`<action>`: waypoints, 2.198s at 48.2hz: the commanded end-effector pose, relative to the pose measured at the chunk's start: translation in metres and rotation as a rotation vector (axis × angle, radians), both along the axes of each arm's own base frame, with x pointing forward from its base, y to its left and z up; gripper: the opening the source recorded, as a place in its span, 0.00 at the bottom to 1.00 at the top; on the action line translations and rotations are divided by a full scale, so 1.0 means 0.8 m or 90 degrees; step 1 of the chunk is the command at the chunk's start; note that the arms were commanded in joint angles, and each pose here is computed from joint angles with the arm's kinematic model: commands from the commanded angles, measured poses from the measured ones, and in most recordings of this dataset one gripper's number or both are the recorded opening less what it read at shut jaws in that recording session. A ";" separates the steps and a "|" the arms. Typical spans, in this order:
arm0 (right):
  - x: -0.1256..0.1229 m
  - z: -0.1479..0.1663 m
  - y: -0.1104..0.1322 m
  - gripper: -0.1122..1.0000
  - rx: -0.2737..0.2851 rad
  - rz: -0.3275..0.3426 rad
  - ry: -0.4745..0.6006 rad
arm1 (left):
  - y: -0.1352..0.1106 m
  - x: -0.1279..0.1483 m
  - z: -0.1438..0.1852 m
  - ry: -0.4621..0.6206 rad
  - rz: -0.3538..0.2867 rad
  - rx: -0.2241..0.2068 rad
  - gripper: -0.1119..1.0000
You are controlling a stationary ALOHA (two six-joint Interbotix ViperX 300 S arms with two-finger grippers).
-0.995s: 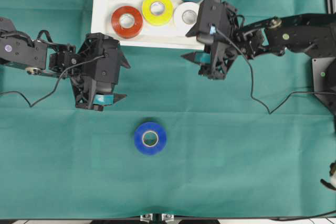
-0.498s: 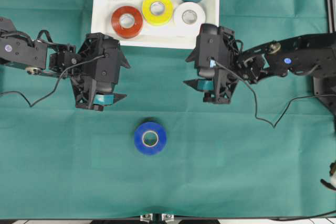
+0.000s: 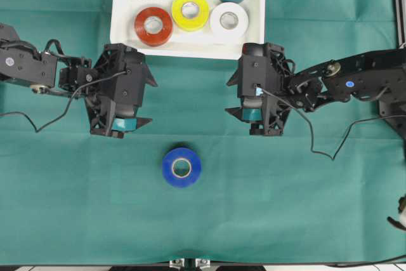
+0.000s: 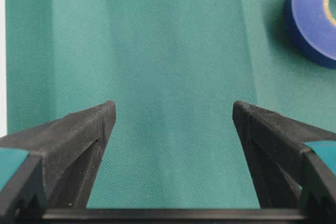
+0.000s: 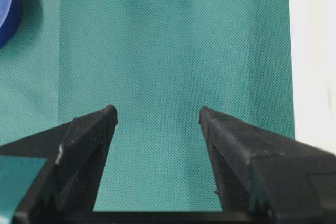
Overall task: Put the tape alternately from left to right into the white case.
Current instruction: 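Lower the left gripper into the blue tape roll's hole and close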
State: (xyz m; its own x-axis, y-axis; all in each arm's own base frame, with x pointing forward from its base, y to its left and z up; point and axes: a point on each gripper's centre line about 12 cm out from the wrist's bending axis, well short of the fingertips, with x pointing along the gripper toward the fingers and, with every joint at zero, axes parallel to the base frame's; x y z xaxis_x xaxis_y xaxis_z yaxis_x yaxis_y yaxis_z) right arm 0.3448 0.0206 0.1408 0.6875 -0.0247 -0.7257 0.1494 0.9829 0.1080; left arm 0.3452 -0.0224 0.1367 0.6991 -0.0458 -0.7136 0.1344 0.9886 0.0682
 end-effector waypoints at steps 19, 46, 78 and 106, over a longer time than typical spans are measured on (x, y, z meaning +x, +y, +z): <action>0.003 0.007 0.001 0.74 0.003 0.000 -0.011 | -0.057 0.008 0.021 -0.031 -0.033 -0.053 0.64; 0.003 -0.001 0.001 0.74 0.002 0.000 0.000 | -0.076 0.042 -0.008 0.001 -0.038 -0.059 0.64; 0.003 -0.012 0.001 0.74 -0.002 0.003 0.016 | -0.080 0.078 -0.016 0.029 -0.029 -0.057 0.64; -0.001 -0.015 0.001 0.74 -0.003 0.003 0.023 | -0.084 0.098 -0.035 0.076 -0.027 -0.050 0.63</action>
